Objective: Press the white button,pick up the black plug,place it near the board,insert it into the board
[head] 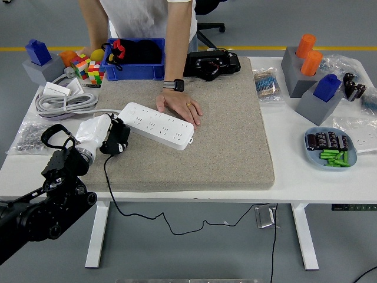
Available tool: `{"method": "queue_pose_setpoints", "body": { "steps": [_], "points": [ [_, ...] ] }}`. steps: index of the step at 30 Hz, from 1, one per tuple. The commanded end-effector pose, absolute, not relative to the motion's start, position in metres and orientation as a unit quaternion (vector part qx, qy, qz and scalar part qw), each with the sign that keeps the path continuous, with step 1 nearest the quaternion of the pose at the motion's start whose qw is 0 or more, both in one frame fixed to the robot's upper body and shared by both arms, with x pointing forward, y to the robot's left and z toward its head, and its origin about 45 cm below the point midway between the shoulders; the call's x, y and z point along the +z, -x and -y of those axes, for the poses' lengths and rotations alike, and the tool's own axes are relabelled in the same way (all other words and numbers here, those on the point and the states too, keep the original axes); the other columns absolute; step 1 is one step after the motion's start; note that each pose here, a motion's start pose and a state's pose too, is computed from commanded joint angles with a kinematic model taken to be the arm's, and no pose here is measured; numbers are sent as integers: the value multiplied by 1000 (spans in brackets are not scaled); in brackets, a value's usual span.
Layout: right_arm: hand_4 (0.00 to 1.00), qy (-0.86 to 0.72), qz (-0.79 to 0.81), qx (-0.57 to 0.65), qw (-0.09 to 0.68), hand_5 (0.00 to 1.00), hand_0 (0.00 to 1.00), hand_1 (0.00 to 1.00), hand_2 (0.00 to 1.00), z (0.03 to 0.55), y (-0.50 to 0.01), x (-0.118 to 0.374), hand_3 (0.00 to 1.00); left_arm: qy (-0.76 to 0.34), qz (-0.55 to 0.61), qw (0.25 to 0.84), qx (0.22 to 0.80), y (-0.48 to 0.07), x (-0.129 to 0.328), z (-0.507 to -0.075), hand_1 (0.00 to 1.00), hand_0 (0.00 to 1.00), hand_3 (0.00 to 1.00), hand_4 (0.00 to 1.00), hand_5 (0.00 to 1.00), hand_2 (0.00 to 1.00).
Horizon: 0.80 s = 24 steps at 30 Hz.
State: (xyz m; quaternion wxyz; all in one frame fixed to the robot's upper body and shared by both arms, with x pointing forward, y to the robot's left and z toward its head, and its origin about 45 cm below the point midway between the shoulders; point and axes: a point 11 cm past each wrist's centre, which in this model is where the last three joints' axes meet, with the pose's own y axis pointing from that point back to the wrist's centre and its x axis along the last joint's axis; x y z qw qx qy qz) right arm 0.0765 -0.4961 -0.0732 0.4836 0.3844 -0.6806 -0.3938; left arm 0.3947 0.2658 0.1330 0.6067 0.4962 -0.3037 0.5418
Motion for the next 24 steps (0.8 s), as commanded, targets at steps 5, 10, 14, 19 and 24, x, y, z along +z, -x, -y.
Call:
{"method": "queue_pose_setpoints", "body": {
  "steps": [5, 10, 14, 19, 24],
  "points": [
    [670, -385, 681, -393, 483, 437, 775, 648, 658, 496, -77, -73, 614, -495, 302, 607, 543, -394, 134, -265, 430, 291, 574, 640, 2, 489],
    [669, -385, 683, -392, 482, 436, 775, 648, 657, 496, -77, -73, 613, -490, 304, 608, 545, -395, 135, -263, 322, 221, 545, 633, 2, 405],
    [669, -384, 684, -391, 481, 436, 775, 648, 657, 496, -78, -73, 613, -485, 310, 609, 546, -395, 136, -262, 322, 221, 545, 633, 2, 405],
    [669, -385, 685, -389, 480, 437, 775, 648, 655, 496, -78, -73, 611, -469, 319, 613, 550, -396, 139, -259, 274, 217, 461, 579, 2, 321],
    [669, -385, 686, -388, 480, 438, 775, 647, 655, 496, -78, -73, 610, -451, 325, 619, 554, -396, 142, -256, 248, 213, 407, 556, 2, 290]
  ]
}}
